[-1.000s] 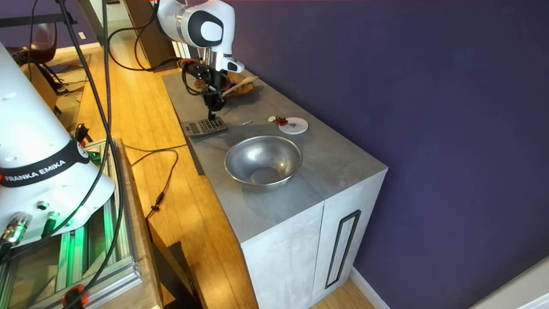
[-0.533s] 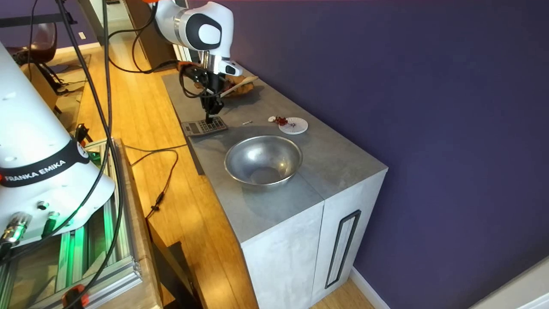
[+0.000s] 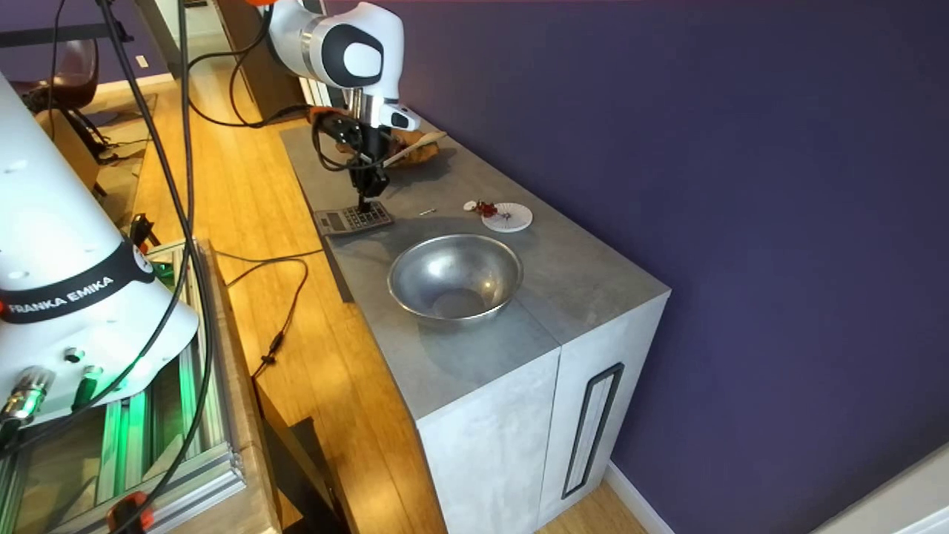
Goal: Press the formula 1 + 1 = on the calculator
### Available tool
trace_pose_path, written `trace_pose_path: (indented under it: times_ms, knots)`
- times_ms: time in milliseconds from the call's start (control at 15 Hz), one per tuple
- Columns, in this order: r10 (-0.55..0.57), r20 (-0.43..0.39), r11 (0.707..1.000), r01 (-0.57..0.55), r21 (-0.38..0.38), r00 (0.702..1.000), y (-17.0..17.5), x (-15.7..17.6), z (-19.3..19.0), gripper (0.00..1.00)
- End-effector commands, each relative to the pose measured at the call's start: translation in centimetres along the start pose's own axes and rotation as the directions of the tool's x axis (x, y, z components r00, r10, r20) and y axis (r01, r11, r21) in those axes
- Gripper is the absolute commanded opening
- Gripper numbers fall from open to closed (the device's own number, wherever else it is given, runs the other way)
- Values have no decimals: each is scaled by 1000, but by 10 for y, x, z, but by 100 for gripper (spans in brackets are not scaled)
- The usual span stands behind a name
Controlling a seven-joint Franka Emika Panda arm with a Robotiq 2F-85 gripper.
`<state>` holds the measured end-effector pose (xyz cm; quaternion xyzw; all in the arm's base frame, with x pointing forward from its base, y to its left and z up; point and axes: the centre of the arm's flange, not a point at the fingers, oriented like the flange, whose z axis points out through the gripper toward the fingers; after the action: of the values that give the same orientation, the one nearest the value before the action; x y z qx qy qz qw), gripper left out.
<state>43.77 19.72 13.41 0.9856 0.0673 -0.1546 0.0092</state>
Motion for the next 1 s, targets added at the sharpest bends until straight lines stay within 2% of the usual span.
trace_pose_path:
  times_ms: [0, 933]
  knots:
    - [-12, 3, 1000, 12, 1, 1000, 2, 2, 6, 0]
    - [-38, -4, 999, 38, 31, 999, -2, 5, 9, 0]
